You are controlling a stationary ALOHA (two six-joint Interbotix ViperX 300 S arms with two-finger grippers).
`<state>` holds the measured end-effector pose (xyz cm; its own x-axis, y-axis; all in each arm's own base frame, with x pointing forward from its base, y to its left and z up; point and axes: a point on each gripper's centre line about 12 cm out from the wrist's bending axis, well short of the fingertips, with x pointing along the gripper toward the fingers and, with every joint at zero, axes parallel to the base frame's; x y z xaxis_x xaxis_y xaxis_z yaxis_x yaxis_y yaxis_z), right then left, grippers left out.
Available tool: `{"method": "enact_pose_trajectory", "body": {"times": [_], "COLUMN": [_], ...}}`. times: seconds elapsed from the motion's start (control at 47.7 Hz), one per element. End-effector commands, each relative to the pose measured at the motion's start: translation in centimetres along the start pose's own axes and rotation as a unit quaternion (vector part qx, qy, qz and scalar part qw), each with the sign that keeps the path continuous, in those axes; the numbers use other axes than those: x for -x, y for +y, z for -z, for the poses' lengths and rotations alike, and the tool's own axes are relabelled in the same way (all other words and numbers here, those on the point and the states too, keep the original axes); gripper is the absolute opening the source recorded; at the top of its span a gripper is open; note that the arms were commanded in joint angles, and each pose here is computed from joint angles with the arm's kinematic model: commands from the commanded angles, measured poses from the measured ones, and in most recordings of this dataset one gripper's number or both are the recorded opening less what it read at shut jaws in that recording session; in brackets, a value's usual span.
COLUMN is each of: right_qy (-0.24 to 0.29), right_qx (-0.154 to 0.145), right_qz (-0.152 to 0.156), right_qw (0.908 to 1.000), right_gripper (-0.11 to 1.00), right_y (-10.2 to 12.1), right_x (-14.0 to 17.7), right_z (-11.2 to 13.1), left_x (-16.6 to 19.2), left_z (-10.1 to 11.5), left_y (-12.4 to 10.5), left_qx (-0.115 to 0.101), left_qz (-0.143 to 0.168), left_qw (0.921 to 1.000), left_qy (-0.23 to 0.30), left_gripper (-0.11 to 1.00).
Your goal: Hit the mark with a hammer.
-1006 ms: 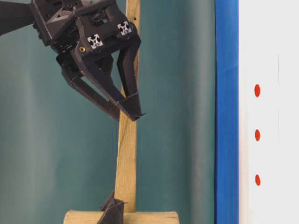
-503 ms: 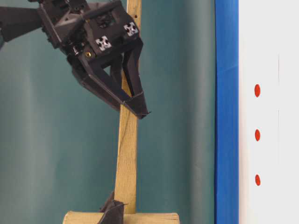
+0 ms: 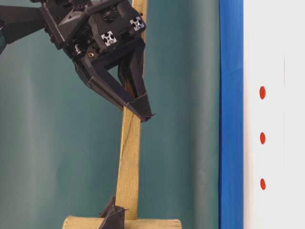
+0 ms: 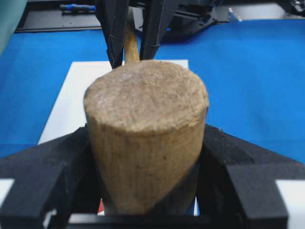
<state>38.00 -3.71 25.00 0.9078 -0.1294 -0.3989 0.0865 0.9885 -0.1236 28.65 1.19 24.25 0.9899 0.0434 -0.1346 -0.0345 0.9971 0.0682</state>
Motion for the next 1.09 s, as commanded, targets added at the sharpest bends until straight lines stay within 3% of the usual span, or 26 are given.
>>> {"method": "enact_pose_trajectory", "body": {"times": [0.0, 0.356, 0.608, 0.796, 1.069], "right_qy": [-0.02, -0.02, -0.023, -0.024, -0.026], "right_qx": [-0.007, -0.012, -0.015, -0.025, -0.045], "right_qz": [0.009, 0.009, 0.01, 0.01, 0.012], "right_qw": [0.9997, 0.9997, 0.9996, 0.9994, 0.9986], "right_gripper": [0.06, 0.06, 0.06, 0.02, 0.02], "right_y": [-0.6, -0.6, -0.6, -0.6, -0.7], "right_x": [0.3, 0.3, 0.6, 1.0, 2.6], "right_z": [-1.4, -1.4, -1.4, -1.4, -0.6], "left_x": [0.0, 0.0, 0.0, 0.1, 1.7], "left_z": [-1.4, -1.3, -1.3, -1.3, -0.6], "left_y": [-0.1, 0.5, 0.6, 0.6, 0.5], "left_qx": [0.003, 0.002, 0.013, 0.016, 0.016], "left_qz": [0.002, -0.009, -0.011, -0.01, -0.009], "left_qw": [0.9997, 0.9997, 0.9996, 0.9996, 0.9998], "left_qy": [-0.023, -0.021, -0.021, -0.021, -0.006], "left_gripper": [0.44, 0.44, 0.45, 0.88, 0.84]}}
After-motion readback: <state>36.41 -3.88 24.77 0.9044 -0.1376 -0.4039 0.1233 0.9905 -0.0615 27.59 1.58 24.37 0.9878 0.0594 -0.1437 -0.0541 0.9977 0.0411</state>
